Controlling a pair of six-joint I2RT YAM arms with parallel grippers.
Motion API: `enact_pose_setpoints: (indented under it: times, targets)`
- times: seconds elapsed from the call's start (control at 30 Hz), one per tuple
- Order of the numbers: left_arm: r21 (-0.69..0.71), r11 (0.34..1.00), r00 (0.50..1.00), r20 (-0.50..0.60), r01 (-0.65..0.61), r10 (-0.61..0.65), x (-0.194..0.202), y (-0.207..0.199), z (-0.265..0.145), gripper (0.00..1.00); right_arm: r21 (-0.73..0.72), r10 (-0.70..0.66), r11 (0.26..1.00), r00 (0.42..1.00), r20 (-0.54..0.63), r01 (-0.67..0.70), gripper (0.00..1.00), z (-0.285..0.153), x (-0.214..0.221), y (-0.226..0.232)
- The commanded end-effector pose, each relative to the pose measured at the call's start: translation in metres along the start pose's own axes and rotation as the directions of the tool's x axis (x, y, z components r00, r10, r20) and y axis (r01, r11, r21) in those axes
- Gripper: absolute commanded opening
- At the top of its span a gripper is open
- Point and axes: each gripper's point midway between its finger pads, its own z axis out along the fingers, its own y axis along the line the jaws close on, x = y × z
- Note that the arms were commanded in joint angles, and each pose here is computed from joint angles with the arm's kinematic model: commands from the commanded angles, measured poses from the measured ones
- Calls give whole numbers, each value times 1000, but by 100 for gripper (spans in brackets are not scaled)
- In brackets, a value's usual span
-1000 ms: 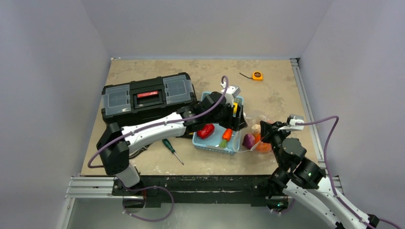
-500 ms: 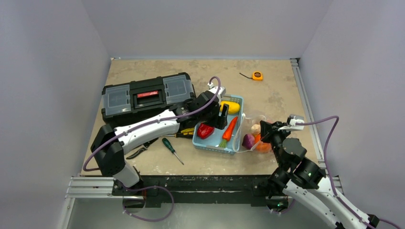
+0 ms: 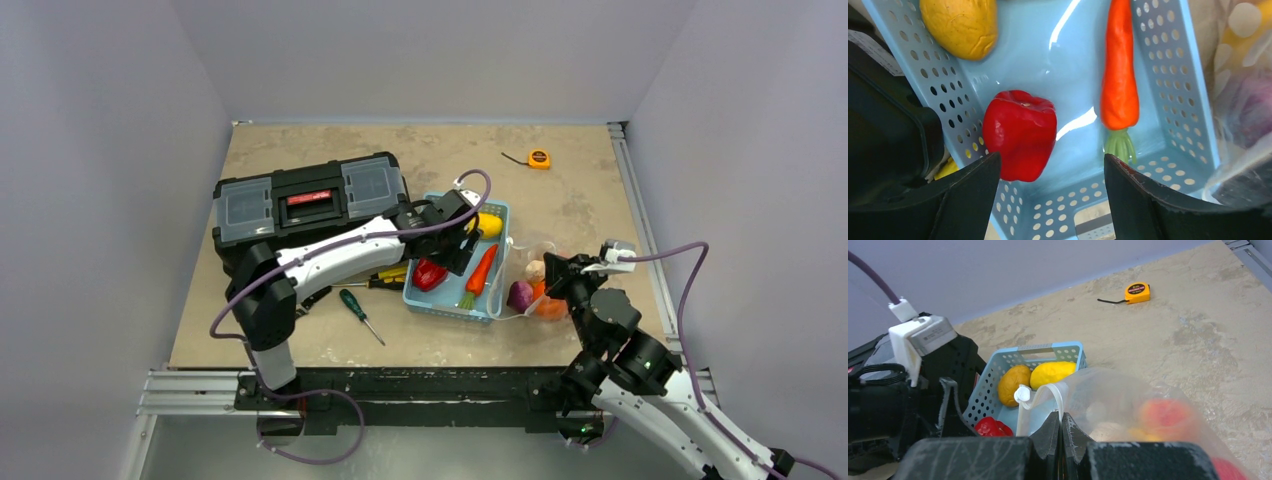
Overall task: Place the food in the zip-top bag and seal the zipper
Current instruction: Pick up the fake vegetable from the bin.
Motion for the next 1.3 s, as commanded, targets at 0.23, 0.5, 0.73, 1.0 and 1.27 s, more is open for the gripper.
enact_pose_setpoints:
  times: [0.23,0.5,0.73,1.0,1.27]
  targets:
    - [-135,958,952,-213,-252,221,8,23,27,77,-33,18,999,999,26,-17,0,2,-9,10]
    - [-155,944,924,-299,-293,237,27,31,39,76,-31,16,999,1000,26,-16,0,2,-8,10]
    - [-128,950,922,-310,-285,234,35,24,46,73,-32,14,999,1000,24,-13,0,2,-8,10]
    - [-110,952,923,-300,-285,242,30,17,53,74,-33,17,999,1000,25,-16,0,2,-9,10]
    - [-93,952,912,-326,-291,247,37,13,68,77,-33,17,999,1000,26,-16,0,2,-9,10]
